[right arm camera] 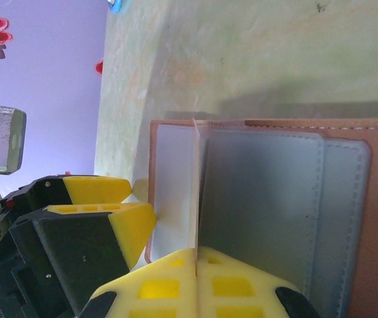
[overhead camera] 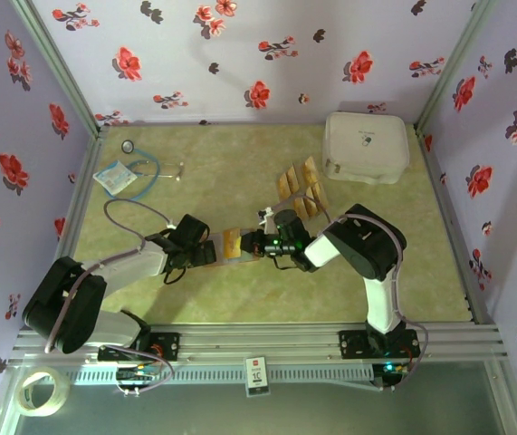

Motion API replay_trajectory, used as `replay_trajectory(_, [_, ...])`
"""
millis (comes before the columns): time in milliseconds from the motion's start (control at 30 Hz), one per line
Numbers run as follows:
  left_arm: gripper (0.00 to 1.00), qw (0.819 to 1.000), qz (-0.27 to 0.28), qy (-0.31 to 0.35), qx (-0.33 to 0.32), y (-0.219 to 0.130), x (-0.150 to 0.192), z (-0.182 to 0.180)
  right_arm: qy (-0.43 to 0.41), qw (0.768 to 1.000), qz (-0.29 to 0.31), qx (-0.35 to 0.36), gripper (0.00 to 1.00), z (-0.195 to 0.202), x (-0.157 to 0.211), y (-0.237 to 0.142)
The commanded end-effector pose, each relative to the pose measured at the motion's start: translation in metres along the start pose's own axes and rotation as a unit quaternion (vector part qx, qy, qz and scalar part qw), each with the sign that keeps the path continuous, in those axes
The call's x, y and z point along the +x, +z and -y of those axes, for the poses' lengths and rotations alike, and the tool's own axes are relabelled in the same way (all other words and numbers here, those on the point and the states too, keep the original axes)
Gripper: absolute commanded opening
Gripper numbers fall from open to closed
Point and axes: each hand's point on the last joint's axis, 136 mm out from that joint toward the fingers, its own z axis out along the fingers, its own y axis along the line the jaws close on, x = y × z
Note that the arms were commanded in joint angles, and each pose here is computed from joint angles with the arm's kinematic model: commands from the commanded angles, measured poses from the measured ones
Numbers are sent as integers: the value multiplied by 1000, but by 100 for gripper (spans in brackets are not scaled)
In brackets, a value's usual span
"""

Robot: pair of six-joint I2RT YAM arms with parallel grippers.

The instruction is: Put the credit cards into the card holder

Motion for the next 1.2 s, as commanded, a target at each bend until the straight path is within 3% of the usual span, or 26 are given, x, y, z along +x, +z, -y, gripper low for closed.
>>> replay_trajectory(0, [100, 999, -21, 1, -28, 3, 14, -12, 6, 1000, -15, 3, 0, 5, 9, 4])
replay_trajectory(633, [100, 999, -20, 3, -29, 2, 14, -12, 32, 998, -14, 48, 0, 27, 17, -3])
replay_trajectory(733, [100, 999, -20, 3, -29, 2, 14, -13, 33, 998, -10, 56, 4, 30, 16, -5])
replay_trajectory(900, [100, 999, -20, 3, -29, 2, 14, -12, 29, 997, -9, 71, 21, 33, 15, -8])
replay_trajectory(1167, [100, 999, -20, 4, -29, 3, 14, -12, 34, 996, -10, 82, 17, 39, 15, -11])
